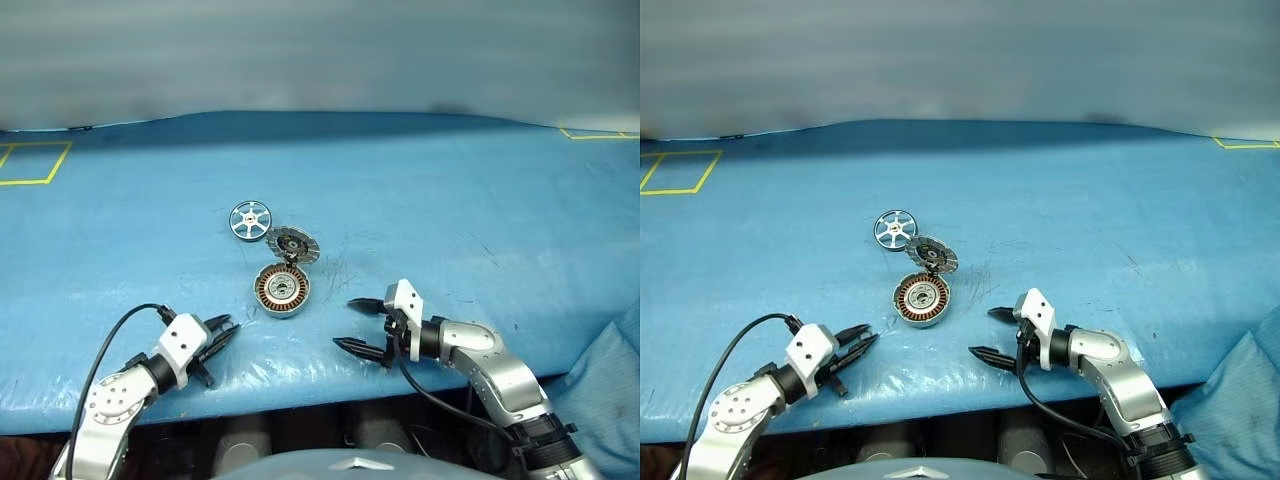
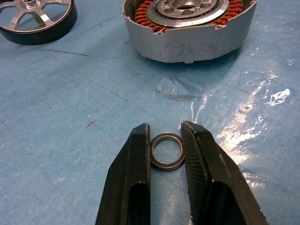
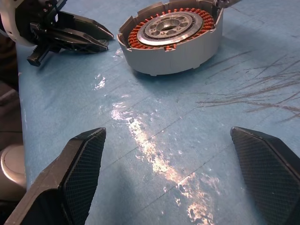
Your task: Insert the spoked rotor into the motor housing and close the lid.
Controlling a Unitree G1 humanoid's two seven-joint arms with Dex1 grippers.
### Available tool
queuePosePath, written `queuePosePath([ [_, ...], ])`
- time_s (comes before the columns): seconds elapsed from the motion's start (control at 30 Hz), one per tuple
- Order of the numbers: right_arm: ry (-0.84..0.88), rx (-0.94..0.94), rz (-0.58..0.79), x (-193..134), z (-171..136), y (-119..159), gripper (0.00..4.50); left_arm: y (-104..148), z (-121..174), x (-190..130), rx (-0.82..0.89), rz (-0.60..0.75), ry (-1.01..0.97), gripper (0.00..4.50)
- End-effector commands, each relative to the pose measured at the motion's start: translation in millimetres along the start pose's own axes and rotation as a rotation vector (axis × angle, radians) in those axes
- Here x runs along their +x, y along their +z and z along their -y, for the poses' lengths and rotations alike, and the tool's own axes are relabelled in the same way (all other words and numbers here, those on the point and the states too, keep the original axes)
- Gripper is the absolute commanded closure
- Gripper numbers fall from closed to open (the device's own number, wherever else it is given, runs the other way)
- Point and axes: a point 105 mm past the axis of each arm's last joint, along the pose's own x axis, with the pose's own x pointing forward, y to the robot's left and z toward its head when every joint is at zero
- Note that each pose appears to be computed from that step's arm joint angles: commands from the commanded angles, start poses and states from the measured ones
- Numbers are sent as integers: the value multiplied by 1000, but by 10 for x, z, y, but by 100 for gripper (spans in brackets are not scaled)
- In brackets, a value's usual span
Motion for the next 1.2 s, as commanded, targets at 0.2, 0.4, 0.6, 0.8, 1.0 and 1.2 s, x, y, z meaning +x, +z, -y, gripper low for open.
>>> queuePosePath([
  [0.2, 13, -39, 19, 10, 24, 94, 0, 506, -147, 48, -109, 234, 5, 387],
  [0.4, 18, -60, 30, 33, 32, 125, 0, 635, -165, 110, -68, 255, -56, 387],
  [0.6, -28, -67, 67, 73, 99, 191, 0, 757, -144, 261, -49, 285, -128, 387],
  [0.8, -48, -81, 143, 98, 105, 306, 0, 800, -90, 462, -18, 268, -200, 387],
  [1.0, -64, -82, 131, 91, 123, 281, 0, 781, -72, 606, 30, 248, -240, 387],
  [1.2, -76, -82, 144, 102, 133, 309, 0, 776, -42, 705, 68, 229, -262, 387],
])
